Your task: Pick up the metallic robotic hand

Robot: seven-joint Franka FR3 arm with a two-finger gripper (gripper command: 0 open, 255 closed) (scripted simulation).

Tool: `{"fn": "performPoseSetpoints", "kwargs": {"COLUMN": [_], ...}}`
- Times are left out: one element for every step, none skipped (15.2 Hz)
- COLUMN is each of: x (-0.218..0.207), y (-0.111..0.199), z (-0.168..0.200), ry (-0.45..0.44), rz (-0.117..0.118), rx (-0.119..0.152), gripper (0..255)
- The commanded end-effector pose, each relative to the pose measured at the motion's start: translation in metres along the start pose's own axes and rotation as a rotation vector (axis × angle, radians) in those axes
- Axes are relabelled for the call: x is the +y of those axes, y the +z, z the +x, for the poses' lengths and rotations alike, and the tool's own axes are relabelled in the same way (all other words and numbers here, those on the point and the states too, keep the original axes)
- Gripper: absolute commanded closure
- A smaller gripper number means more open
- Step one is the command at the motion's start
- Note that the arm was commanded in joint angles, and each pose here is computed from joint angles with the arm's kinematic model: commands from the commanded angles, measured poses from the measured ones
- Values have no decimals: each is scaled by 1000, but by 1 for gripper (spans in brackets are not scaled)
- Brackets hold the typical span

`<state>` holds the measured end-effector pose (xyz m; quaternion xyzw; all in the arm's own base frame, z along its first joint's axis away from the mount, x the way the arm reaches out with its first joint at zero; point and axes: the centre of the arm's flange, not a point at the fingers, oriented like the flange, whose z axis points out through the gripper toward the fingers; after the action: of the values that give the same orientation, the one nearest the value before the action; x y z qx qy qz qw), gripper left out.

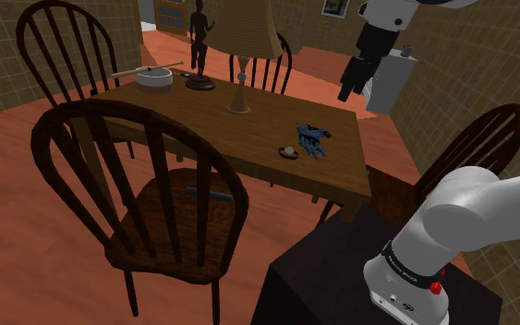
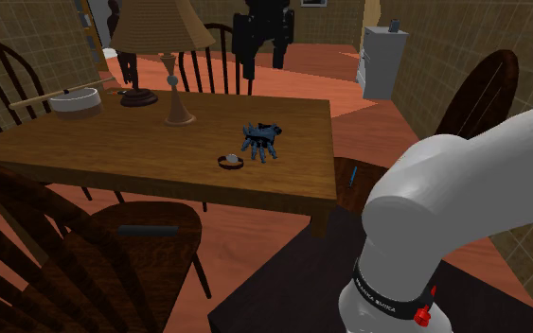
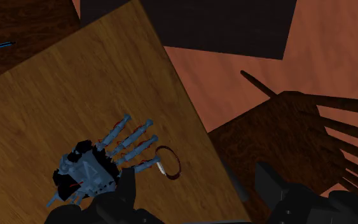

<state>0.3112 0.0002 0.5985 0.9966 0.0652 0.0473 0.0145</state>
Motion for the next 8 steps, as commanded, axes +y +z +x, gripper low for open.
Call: {"fn": "performPoseSetpoints", "kwargs": {"x": [0,7,15,23,31,39,48,57], "y": [0,8,16,23,31,40,48,56], "z": [0,9,19,27,36,44,52,59], "ry": [0,31,62,93,124,155,185,216], "rz": [0,1,3,4,6,7,9,10], "rx": [0,-9,-18,-27,-36,-45,-55,-64], "gripper": [0,0,0,0,0,0,0,0]}}
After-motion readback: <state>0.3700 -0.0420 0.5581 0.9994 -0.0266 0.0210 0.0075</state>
